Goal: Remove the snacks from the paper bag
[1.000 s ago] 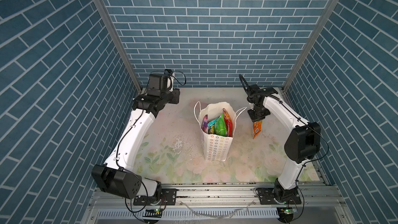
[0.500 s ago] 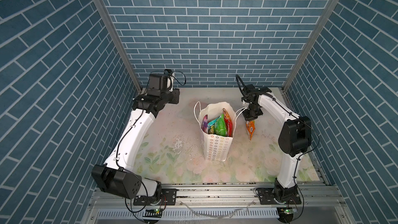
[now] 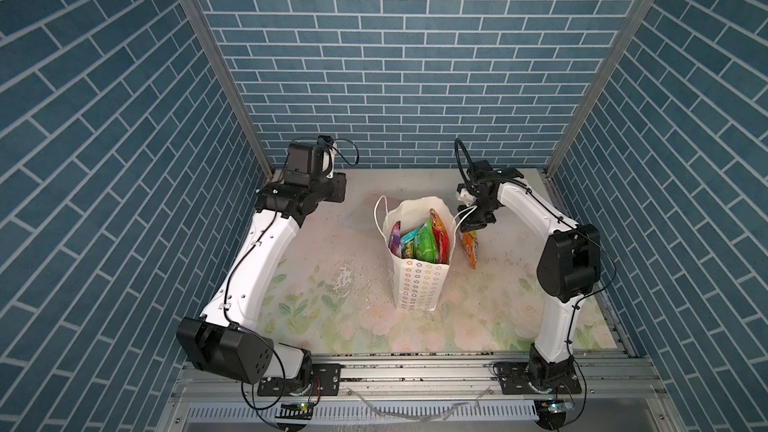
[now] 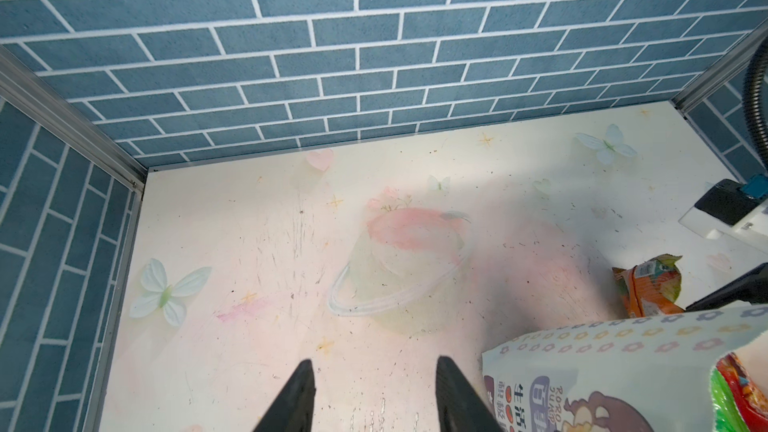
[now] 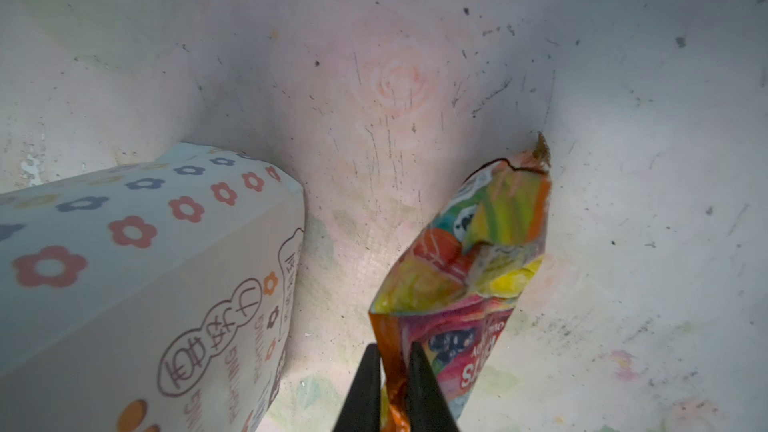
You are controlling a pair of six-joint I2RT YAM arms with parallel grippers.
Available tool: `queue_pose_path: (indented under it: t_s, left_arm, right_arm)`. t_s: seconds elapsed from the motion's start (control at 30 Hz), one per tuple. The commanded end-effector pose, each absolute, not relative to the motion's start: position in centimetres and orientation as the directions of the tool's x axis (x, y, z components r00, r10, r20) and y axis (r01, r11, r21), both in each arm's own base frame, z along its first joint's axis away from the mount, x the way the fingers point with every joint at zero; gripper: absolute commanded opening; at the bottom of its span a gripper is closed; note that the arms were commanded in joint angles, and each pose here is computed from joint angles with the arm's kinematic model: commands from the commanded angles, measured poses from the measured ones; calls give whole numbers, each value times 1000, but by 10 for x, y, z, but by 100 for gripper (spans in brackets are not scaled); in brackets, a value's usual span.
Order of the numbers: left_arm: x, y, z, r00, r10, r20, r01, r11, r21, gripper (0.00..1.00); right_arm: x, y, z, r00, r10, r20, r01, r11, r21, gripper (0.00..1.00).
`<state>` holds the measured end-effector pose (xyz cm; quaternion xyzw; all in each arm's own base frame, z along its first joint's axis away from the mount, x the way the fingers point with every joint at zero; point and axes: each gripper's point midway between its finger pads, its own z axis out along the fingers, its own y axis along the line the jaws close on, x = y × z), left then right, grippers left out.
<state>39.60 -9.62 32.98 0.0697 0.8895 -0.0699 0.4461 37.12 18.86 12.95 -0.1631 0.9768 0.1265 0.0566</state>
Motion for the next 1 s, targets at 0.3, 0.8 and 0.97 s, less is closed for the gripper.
queue_pose_path:
  t_s: [0.3, 0.8, 0.97]
  left_arm:
    - [386, -98, 334, -605, 63, -794, 198, 977, -74, 46]
    - [325, -134, 307, -725, 152, -672, 289, 953, -96, 46]
    - [313, -174, 304, -730, 144, -669, 359, 913, -195, 50]
  right_arm:
    - [371, 201, 134, -950, -259, -175, -303, 900, 315, 17]
    - [401, 142, 187, -930, 27, -366, -107, 934, 341, 16]
    - [398, 143, 212, -912, 38, -409, -135, 913, 384, 16]
